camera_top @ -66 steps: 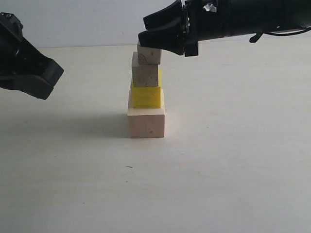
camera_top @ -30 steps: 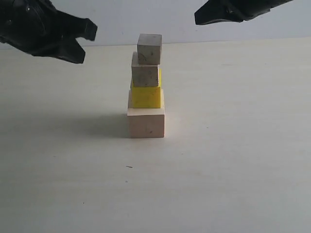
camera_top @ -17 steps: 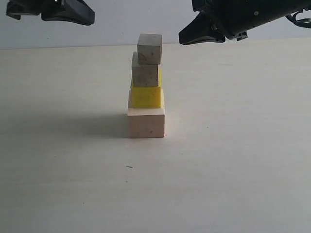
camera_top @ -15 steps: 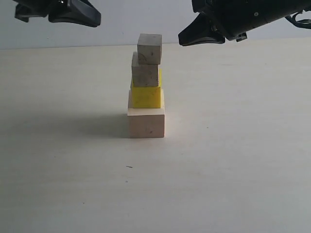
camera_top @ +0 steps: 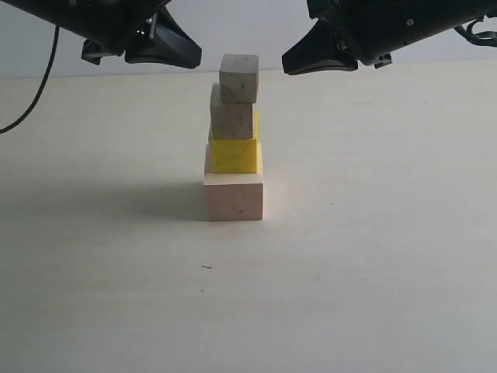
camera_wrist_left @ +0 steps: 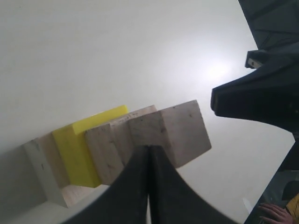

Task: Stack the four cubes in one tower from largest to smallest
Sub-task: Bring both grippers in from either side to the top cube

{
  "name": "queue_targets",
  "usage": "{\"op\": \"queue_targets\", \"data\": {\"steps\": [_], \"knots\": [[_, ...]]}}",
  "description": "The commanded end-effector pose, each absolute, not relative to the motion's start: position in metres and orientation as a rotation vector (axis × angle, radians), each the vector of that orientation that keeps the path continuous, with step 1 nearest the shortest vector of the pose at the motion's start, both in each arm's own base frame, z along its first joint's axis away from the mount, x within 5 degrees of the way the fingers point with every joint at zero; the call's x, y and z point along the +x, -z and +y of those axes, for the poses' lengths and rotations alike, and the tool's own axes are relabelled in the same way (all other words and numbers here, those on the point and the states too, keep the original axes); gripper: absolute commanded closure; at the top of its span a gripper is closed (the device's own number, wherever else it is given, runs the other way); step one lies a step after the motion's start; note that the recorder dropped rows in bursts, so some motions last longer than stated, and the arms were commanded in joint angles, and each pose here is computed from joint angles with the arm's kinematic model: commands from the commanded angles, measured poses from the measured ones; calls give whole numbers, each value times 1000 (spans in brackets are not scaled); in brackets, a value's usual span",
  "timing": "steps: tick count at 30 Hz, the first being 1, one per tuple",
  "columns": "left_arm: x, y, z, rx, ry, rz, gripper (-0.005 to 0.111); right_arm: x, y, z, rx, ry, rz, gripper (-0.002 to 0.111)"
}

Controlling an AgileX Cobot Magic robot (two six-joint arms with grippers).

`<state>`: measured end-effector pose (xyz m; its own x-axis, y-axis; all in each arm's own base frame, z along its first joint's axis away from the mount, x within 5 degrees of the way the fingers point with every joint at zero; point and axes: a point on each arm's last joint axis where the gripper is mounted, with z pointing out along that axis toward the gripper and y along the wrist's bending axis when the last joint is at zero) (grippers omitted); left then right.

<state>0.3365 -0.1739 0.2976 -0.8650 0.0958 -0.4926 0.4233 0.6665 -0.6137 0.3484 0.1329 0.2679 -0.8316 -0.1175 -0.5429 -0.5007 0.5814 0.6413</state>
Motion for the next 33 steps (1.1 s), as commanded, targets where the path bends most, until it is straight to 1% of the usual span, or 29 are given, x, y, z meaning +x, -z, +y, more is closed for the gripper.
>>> {"op": "queue_targets", "data": {"steps": [1,19,24,33], "knots": [[337,-301,-173,416,1065,2437,107,349,-265,134,-491,-1229,2356,108],[337,-302,-174,416,1074,2431,107,351,-265,135,-476,-1233,2343,108],[336,-305,-176,418,1131,2409,107,351,-265,135,-475,-1235,2342,108],[334,-305,-177,439,1138,2413,107,347,-263,149,-526,-1198,2352,108]]}}
